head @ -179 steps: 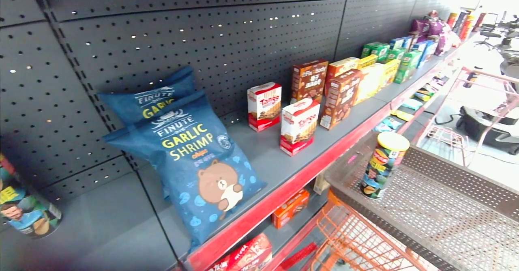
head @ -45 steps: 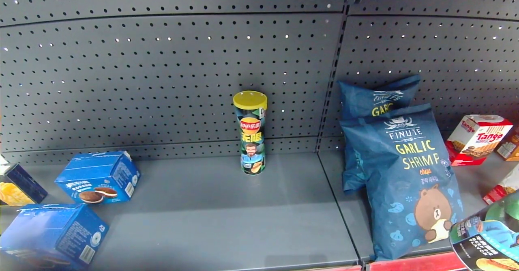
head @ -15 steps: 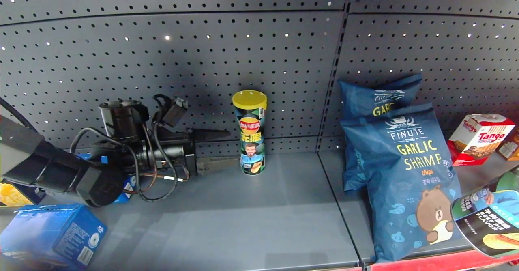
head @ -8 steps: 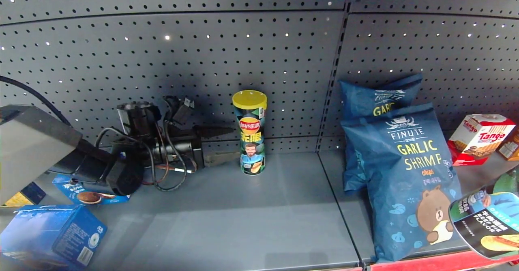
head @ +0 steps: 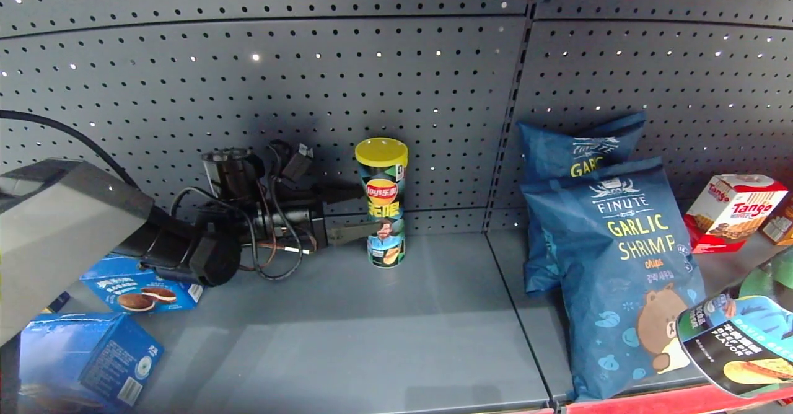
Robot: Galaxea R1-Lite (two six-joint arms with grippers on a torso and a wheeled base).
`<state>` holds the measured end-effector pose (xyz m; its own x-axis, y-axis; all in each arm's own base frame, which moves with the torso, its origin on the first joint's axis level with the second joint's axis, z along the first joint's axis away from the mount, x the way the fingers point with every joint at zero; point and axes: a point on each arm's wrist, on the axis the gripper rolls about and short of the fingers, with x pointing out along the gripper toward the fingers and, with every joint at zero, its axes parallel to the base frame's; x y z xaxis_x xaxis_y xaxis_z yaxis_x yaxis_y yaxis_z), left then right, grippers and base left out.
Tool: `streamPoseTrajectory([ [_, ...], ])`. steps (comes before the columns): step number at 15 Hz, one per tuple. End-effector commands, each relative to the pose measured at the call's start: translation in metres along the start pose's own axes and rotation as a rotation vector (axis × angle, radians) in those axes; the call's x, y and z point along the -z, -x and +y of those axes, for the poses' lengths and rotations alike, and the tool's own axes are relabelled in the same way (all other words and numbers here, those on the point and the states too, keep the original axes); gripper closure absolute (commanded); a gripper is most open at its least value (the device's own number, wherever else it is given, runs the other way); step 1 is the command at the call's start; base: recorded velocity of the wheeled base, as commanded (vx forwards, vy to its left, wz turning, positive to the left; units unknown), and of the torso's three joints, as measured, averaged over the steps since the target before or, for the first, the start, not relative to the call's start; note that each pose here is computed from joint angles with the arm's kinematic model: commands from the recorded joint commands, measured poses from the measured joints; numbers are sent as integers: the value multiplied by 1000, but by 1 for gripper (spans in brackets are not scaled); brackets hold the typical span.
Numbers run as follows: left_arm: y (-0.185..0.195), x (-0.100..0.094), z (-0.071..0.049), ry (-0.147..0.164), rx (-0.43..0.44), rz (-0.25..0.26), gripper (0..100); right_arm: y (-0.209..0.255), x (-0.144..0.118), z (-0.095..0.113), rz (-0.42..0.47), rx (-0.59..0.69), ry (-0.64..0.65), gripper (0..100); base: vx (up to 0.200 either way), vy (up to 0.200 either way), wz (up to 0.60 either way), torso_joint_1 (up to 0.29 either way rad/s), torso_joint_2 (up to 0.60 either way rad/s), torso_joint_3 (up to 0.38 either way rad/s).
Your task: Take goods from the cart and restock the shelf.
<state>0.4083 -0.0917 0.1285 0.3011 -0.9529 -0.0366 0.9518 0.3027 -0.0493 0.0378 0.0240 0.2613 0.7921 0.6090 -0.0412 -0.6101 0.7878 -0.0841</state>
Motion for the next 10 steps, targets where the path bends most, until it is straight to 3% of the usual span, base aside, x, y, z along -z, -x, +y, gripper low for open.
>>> streamPoseTrajectory([
  [1, -11, 1, 4, -8, 16, -6, 0, -1, 0, 0, 1, -1, 0, 100, 0, 0, 0, 0, 0, 0],
  [5, -27, -3, 8, -12, 45, -23, 0, 1, -1, 0, -6, 4, 1, 100, 0, 0, 0, 0, 0, 0],
  [9, -37, 6, 7, 5, 65, -13, 0, 2, 0, 0, -6, 5, 1, 100, 0, 0, 0, 0, 0, 0],
  [10, -39, 9, 8, 21, 66, -5, 0, 2, 0, 0, -6, 5, 1, 100, 0, 0, 0, 0, 0, 0],
])
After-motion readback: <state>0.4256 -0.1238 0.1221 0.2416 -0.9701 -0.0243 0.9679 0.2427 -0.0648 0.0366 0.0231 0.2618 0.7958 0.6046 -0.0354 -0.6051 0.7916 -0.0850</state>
